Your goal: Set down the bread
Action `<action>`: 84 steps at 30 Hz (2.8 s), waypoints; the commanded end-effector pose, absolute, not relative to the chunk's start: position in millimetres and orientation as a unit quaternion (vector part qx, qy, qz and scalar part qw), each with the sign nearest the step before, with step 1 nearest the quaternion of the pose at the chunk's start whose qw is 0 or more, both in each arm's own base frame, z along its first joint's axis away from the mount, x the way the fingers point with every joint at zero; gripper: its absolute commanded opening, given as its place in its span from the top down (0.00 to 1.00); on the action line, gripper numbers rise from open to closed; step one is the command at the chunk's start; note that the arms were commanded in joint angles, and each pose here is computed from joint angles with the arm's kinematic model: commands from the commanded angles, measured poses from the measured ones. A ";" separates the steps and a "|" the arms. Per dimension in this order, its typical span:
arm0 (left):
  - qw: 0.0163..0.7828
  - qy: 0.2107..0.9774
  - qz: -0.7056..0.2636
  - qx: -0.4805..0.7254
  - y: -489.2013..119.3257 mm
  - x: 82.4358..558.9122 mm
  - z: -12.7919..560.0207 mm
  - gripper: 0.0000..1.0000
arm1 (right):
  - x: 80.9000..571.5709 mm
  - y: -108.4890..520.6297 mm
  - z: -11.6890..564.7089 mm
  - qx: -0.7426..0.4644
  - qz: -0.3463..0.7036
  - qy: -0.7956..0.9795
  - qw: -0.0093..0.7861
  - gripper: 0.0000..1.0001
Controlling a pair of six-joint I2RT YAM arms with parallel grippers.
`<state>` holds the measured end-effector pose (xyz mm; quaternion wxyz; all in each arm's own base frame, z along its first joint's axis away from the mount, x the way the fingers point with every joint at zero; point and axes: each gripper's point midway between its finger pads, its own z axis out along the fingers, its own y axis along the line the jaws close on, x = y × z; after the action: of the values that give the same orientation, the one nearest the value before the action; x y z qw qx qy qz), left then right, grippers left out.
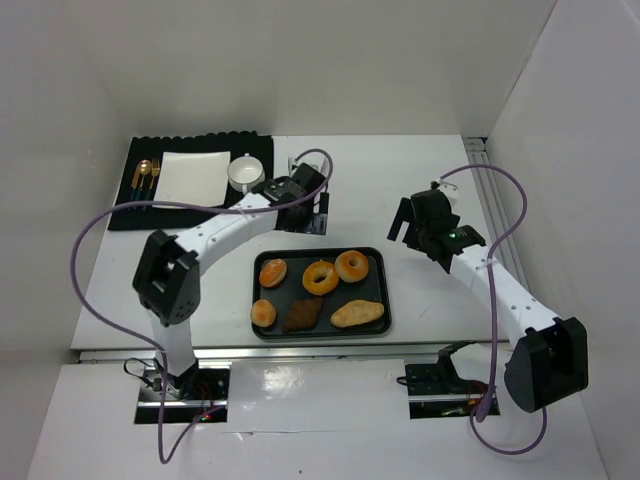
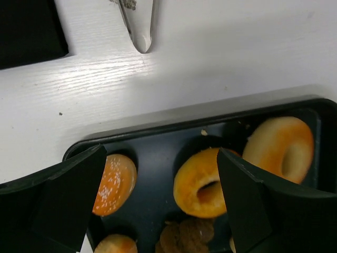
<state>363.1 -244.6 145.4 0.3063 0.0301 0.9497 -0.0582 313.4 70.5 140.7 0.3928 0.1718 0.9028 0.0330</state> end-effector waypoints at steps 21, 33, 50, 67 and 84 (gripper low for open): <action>0.298 0.954 -0.031 -0.022 -250.5 524.5 59.8 0.00 | 320.8 65.8 152.5 0.176 0.024 0.895 0.409 0.01; 0.287 0.957 -0.030 -0.020 -245.5 545.8 23.5 0.03 | 325.1 67.2 151.4 0.176 0.024 0.895 0.408 0.01; 0.397 0.918 -0.003 0.010 -251.0 539.6 146.9 0.84 | 327.0 63.6 160.8 0.176 0.017 0.890 0.419 0.01; 0.312 0.929 -0.146 0.137 -227.0 282.8 228.8 0.56 | 324.4 62.8 190.6 0.181 0.034 0.874 0.449 0.01; 0.222 0.943 -0.148 0.200 -211.0 216.1 180.2 0.41 | 325.2 66.6 193.8 0.173 0.043 0.875 0.450 0.01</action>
<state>218.8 -207.6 170.7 0.2098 0.1807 0.9531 -0.1221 319.0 66.7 164.8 0.4191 0.1705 0.8913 0.0294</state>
